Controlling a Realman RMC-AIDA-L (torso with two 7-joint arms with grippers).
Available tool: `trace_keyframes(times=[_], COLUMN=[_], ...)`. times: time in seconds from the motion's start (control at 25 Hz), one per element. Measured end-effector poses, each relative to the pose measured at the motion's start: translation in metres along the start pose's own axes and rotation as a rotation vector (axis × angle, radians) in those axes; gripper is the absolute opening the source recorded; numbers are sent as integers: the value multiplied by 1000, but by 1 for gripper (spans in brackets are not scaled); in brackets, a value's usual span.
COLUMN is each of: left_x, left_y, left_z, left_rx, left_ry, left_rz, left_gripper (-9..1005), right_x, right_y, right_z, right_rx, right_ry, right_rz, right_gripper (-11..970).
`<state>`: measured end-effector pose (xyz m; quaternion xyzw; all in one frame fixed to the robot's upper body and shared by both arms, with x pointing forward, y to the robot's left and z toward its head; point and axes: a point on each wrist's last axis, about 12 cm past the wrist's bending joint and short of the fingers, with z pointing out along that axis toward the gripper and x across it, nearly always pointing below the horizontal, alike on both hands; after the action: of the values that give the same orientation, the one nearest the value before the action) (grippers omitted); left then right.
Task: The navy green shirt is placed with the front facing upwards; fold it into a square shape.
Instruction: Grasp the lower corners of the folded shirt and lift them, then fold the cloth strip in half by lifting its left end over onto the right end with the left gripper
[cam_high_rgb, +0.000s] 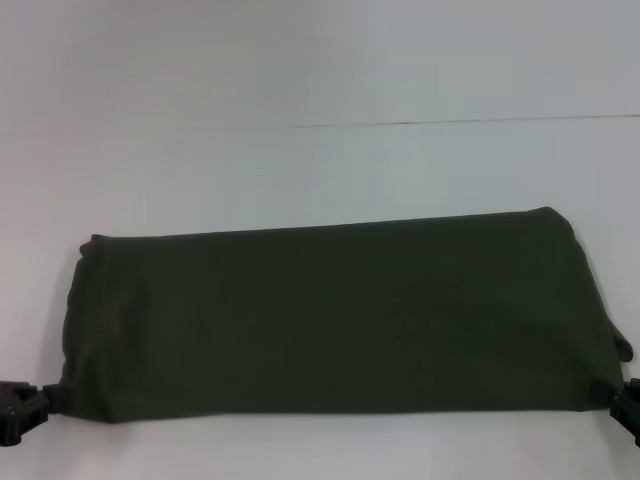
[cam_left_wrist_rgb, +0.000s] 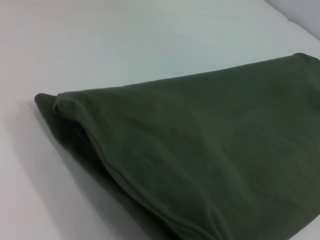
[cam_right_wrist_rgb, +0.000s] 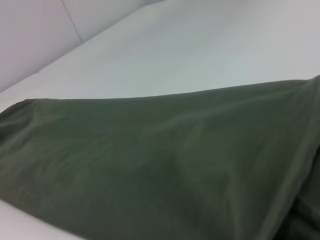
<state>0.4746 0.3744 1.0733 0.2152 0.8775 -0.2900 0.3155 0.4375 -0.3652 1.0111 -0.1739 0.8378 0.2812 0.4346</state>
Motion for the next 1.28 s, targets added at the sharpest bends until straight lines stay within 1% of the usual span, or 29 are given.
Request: trace_keyframes(times=[0.24,0.32,0.44,0.56,0.68,0.76,0.88,1.04,1.08,1.12,1.2,1.28], left_x=[-2,-2,-1,0,1,0,-2,-8,-14,-14,-20,-25], left_y=[2,2,2,3,7,10,13,15,14,14,13,12], left_z=[-1,-1,-1,-4,-10,-15,-20,-23,-19,-19,-13,-4], left_rx=[-9,-6,-6,-19,-46,-66,-87,-101,-86,-86,-60,-32], left_ry=[-7,-7,-8,-24,-63,-101,-151,-231,-285,-285,-331,-360], left_rz=[-10,-12,-15,-31,-57,-72,-88,-108,-113,-113,-121,-135], left_gripper=[33,33,85,137,278,372,463,585,615,614,612,610], right_x=[-3,-5,-8,-11,-12,-13,-15,-18,-19,-21,-27,-33], right_y=[3,1,-1,-4,-5,-7,-12,-19,-21,-22,-23,-21], right_z=[-4,-10,-14,-16,-18,-21,-29,-41,-43,-44,-45,-42], right_rx=[-33,-26,-18,-9,3,18,52,123,138,152,162,143], right_ry=[-29,-47,-51,-49,-51,-61,-81,-126,-140,-157,-201,-235], right_rz=[-27,-32,-43,-56,-57,-59,-63,-51,-48,-48,-63,-89], right_gripper=[33,34,36,144,252,350,497,582,604,625,625,626])
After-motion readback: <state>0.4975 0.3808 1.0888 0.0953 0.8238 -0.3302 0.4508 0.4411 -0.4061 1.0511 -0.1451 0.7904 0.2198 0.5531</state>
